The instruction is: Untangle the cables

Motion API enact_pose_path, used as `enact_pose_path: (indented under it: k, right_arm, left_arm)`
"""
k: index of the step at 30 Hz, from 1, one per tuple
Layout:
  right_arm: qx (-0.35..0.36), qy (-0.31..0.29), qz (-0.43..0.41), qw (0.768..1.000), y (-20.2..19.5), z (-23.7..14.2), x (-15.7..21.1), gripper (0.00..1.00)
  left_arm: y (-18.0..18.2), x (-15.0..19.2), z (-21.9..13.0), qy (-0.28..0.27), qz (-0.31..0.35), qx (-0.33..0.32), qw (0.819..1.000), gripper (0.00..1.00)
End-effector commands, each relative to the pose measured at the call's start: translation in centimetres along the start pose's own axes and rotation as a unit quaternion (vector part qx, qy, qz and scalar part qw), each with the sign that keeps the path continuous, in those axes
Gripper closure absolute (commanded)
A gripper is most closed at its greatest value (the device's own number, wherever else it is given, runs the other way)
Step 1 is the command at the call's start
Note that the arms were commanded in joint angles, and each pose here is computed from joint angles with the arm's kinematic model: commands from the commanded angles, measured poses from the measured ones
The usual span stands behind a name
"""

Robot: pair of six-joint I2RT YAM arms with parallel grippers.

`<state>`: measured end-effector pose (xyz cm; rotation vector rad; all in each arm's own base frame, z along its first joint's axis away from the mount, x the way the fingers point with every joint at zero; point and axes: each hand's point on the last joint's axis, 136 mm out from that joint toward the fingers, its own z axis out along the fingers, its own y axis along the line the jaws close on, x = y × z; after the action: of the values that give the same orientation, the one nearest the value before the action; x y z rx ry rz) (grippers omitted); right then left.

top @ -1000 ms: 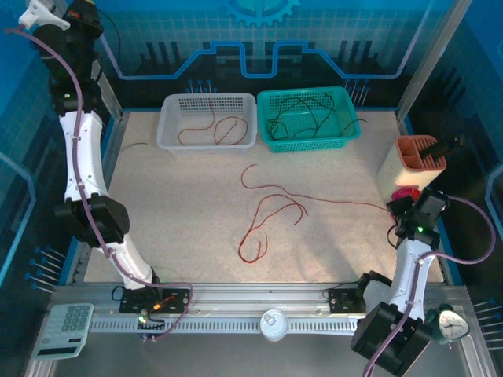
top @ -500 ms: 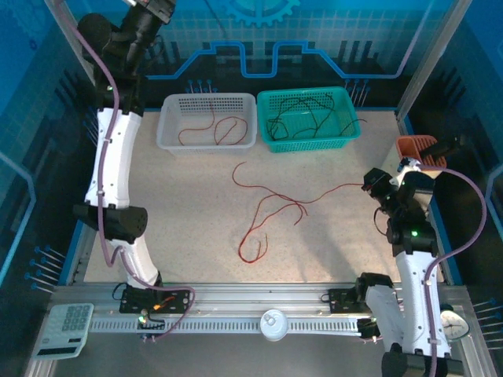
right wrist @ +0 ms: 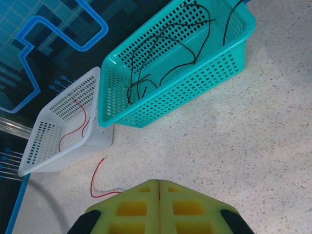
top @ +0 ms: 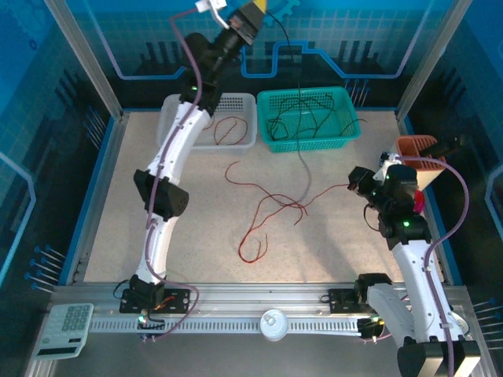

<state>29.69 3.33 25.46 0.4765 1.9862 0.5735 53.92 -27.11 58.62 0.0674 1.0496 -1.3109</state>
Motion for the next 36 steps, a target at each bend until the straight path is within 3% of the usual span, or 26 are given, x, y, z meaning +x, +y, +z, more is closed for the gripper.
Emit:
enact_pose_path:
  k: [1, 8, 15, 19, 25, 28, 33, 36]
  right_arm:
    - [-0.011, -0.025, -0.024, 0.999, 1.2, -0.6, -1.6, 1.0]
    - [-0.014, -0.01, -0.025, 1.0, 1.2, 0.2, -0.9, 1.0]
    - [-0.019, -0.006, -0.031, 0.999, 1.6, 0.5, -0.7, 1.0]
    - [-0.025, -0.007, -0.036, 0.999, 2.1, 0.4, -0.8, 1.0]
    - [-0.038, -0.01, -0.038, 0.999, 3.0, 0.2, -1.1, 1.0]
    - [-0.048, -0.013, -0.043, 0.998, 3.8, 0.0, -1.3, 1.0]
    - [-0.062, -0.02, -0.052, 0.996, 5.1, -0.7, -1.9, 1.0]
    - [-0.066, -0.025, -0.059, 0.996, 5.5, -1.2, -2.2, 1.0]
  left_arm:
    - [-5.4, -3.3, 0.1, -0.1, 0.063, 0.065, 0.991, 1.0]
    - [-3.1, -2.0, 0.4, -0.143, 0.079, 0.039, 0.986, 1.0]
    - [-0.5, 0.3, 0.7, -0.121, 0.071, 0.019, 0.99, 1.0]
    - [4.4, 4.7, 0.9, -0.071, 0.057, -0.025, 0.996, 1.0]
    - [14.2, 14.3, -0.7, 0.052, 0.039, -0.116, 0.991, 1.0]
    - [18.6, 19.1, -2.6, 0.114, 0.009, -0.159, 0.981, 1.0]
    - [22.1, 24.7, -5.4, 0.192, -0.03, -0.208, 0.959, 1.0]
    - [23.6, 26.2, -7.1, 0.222, -0.048, -0.249, 0.942, 0.89]
